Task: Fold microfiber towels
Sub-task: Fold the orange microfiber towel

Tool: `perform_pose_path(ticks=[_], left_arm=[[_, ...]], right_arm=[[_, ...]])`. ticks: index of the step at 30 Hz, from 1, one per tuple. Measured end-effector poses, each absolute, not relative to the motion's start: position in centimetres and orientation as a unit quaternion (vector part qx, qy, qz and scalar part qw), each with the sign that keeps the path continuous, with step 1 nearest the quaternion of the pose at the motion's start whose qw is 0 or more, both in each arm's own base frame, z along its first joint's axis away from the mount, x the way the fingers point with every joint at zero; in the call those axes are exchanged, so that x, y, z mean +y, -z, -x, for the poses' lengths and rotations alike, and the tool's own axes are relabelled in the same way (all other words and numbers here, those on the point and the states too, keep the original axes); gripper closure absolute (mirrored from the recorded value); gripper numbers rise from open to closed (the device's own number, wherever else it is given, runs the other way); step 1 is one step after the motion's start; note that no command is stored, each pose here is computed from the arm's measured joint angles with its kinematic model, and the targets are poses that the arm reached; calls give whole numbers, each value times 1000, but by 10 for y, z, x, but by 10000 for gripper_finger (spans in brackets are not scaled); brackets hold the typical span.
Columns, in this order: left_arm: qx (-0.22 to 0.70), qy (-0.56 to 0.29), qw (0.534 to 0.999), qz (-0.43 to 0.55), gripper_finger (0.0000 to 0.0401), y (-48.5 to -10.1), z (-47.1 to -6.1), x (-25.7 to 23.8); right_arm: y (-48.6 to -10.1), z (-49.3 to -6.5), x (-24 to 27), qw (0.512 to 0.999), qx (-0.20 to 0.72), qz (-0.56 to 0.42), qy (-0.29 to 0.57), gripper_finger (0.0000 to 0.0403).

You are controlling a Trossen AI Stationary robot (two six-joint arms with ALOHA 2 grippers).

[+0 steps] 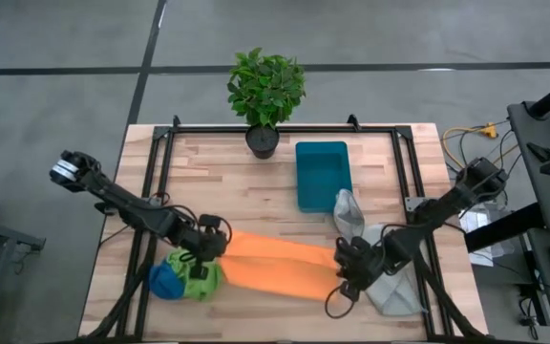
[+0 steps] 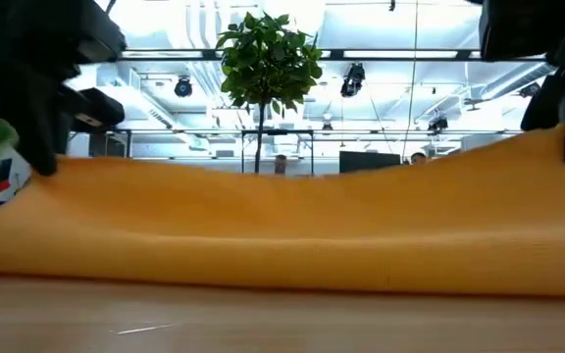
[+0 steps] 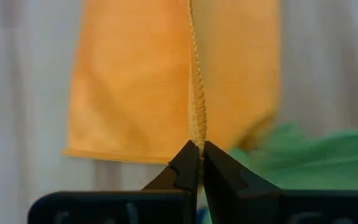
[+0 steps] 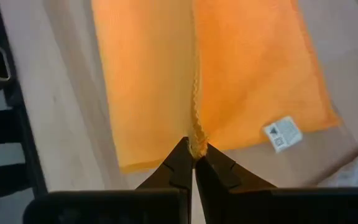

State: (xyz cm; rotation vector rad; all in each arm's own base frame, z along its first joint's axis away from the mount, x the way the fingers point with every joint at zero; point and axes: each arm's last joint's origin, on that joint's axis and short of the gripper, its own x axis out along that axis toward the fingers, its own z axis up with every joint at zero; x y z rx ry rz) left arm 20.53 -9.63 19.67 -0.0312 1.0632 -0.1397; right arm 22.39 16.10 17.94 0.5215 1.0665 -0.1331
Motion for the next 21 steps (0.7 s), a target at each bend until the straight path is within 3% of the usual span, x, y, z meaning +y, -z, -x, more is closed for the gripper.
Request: perform_pose_path(ticks=[8, 21], left_arm=[[505, -11, 863, -10, 401, -188, -215, -81], [513, -15, 857, -46, 401, -171, -232, -76]], right_arm=[[-170, -226, 146, 817, 507, -257, 98, 394], [-165, -227, 138, 810, 510, -264, 118, 394]])
